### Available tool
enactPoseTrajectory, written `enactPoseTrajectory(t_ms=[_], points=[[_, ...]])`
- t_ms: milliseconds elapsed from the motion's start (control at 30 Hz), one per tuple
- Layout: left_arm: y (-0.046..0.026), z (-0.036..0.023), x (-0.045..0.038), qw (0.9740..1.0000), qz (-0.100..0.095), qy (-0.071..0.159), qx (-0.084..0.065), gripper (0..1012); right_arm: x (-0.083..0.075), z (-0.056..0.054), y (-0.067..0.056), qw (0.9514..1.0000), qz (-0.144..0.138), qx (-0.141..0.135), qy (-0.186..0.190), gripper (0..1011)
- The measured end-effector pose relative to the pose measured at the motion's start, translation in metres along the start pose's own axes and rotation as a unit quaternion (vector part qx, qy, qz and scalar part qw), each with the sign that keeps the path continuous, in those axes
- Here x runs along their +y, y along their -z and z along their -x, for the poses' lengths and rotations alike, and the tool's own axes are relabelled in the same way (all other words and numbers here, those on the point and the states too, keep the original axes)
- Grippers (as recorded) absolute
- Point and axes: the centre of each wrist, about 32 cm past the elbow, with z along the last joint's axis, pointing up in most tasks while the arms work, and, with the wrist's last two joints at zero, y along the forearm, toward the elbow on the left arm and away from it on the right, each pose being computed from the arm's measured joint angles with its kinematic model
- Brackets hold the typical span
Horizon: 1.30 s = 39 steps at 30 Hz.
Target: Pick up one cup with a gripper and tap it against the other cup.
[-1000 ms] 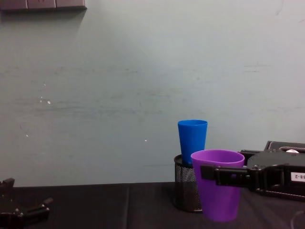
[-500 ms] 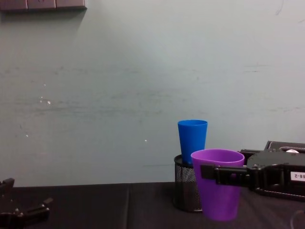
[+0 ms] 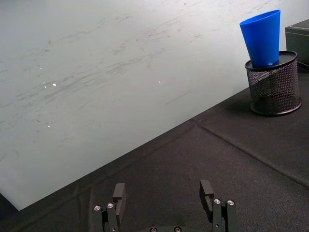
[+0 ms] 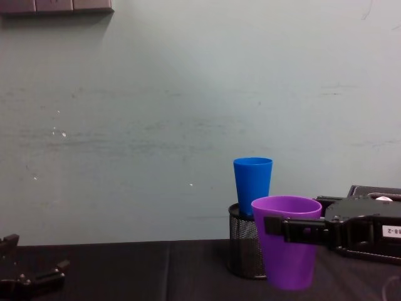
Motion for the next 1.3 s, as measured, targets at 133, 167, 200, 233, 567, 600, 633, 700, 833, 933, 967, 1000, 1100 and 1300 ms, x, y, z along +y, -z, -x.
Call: enactPoseTrajectory(t_ms=[133,167,200,233,567,600,633,700,833,933,967,1000,1100,1300], points=[[0.0000,0.0000,0.0000,1.0000,0.000,0.000,0.000,1000,0.0000,0.0000,0.0000,1.0000,0.000,0.000,0.000,713],[0.0001,0.0000,0.0000,1.0000,0.000,0.000,0.000,1000,0.0000,0.0000,0.0000,1.0000,0.000,0.000,0.000,713],[0.0000,0.0000,0.0000,1.0000,0.000,0.000,0.000,1000,0.0000,0.0000,0.0000,1.0000,0.000,0.000,0.000,715],[0.0000,0.0000,0.0000,1.0000,0.000,0.000,0.000,1000,0.0000,0.0000,0.0000,1.0000,0.000,0.000,0.000,713],[0.0000,0.0000,0.0000,1.0000,0.000,0.000,0.000,1000,0.0000,0.0000,0.0000,1.0000,0.000,0.000,0.000,713],[0.0000,0.0000,0.0000,1.0000,0.000,0.000,0.000,1000,0.0000,0.0000,0.0000,1.0000,0.000,0.000,0.000,713],[0.0000,0.0000,0.0000,1.0000,0.000,0.000,0.000,1000,0.0000,0.0000,0.0000,1.0000,0.000,0.000,0.000,715],[0.0000,0.0000,0.0000,1.0000,0.000,0.000,0.000,1000,0.0000,0.0000,0.0000,1.0000,0.000,0.000,0.000,713],[0.0000,0.0000,0.0000,1.0000,0.000,0.000,0.000,1000,0.0000,0.0000,0.0000,1.0000,0.000,0.000,0.000,713],[0.0000,0.0000,0.0000,1.0000,0.000,0.000,0.000,1000,0.0000,0.0000,0.0000,1.0000,0.000,0.000,0.000,713],[0.0000,0.0000,0.0000,1.0000,0.000,0.000,0.000,1000,0.0000,0.0000,0.0000,1.0000,0.000,0.000,0.000,715],[0.0000,0.0000,0.0000,1.0000,0.000,0.000,0.000,1000,0.0000,0.0000,0.0000,1.0000,0.000,0.000,0.000,713],[0.0000,0.0000,0.0000,1.0000,0.000,0.000,0.000,1000,0.0000,0.0000,0.0000,1.0000,0.000,0.000,0.000,713],[0.0000,0.0000,0.0000,1.0000,0.000,0.000,0.000,1000,0.0039,-0.0017,0.0011,1.0000,-0.001,-0.002,0.003,713]])
